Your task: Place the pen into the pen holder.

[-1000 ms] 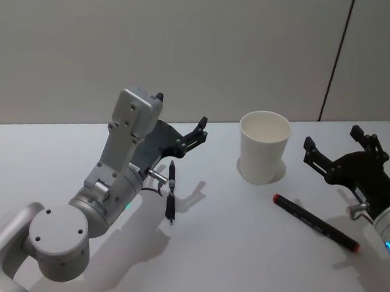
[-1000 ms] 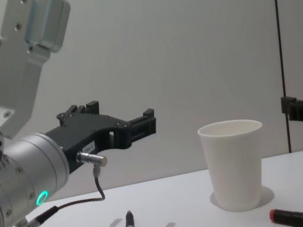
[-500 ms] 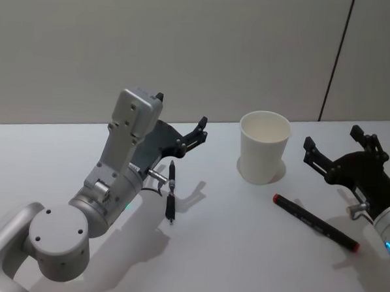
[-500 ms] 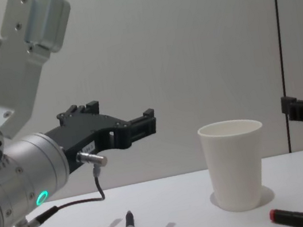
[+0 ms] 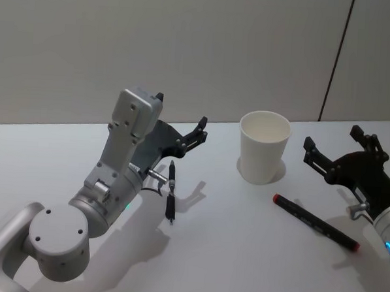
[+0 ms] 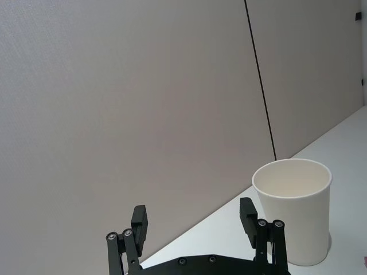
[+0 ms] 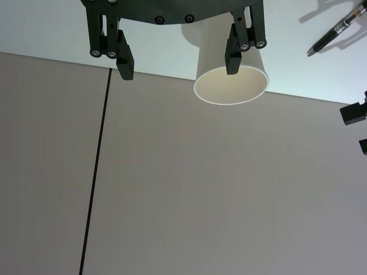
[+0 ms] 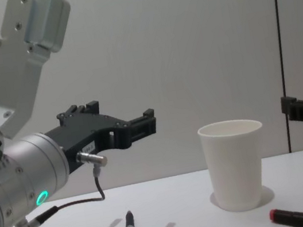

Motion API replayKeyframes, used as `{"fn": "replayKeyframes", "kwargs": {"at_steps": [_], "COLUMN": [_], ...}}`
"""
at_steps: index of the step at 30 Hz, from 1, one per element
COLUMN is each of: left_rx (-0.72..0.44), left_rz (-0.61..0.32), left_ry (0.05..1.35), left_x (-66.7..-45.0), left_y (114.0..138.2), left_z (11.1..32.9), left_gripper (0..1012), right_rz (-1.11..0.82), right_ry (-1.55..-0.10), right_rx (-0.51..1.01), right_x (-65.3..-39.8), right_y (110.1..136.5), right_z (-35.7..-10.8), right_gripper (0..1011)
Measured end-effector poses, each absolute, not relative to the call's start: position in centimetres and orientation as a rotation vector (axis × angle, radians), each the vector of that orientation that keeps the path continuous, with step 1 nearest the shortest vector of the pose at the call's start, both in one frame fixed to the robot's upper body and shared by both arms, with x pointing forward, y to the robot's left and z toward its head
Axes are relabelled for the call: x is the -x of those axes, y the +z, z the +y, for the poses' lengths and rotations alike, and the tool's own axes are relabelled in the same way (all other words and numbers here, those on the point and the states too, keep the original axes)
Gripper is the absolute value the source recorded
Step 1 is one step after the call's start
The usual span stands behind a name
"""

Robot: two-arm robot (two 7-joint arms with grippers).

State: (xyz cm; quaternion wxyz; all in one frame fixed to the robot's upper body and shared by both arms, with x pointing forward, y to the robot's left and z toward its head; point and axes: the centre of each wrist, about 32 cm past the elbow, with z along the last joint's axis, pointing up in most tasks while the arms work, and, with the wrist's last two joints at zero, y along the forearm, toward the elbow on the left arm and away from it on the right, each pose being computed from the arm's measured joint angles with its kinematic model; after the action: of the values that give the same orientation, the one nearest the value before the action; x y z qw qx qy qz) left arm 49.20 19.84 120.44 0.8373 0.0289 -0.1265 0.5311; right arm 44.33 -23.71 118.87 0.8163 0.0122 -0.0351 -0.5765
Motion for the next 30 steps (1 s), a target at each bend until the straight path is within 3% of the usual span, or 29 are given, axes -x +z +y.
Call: {"fn": "replayKeyframes", "kwargs": {"at_steps": [30], "left_rx": [-0.061], "left_rz": [-0.268], "left_ry": [1.124], "left_x": [-49.2], "left_y": [120.4], "left_z": [19.8], "left_gripper": [1001], "right_rz": [-0.069], "right_ry": [-1.109], "right_rx": [0.084], "right_x": [-43.1], "right_y": [118.6], "right_z": [-26.6], "right_gripper": [1002]}}
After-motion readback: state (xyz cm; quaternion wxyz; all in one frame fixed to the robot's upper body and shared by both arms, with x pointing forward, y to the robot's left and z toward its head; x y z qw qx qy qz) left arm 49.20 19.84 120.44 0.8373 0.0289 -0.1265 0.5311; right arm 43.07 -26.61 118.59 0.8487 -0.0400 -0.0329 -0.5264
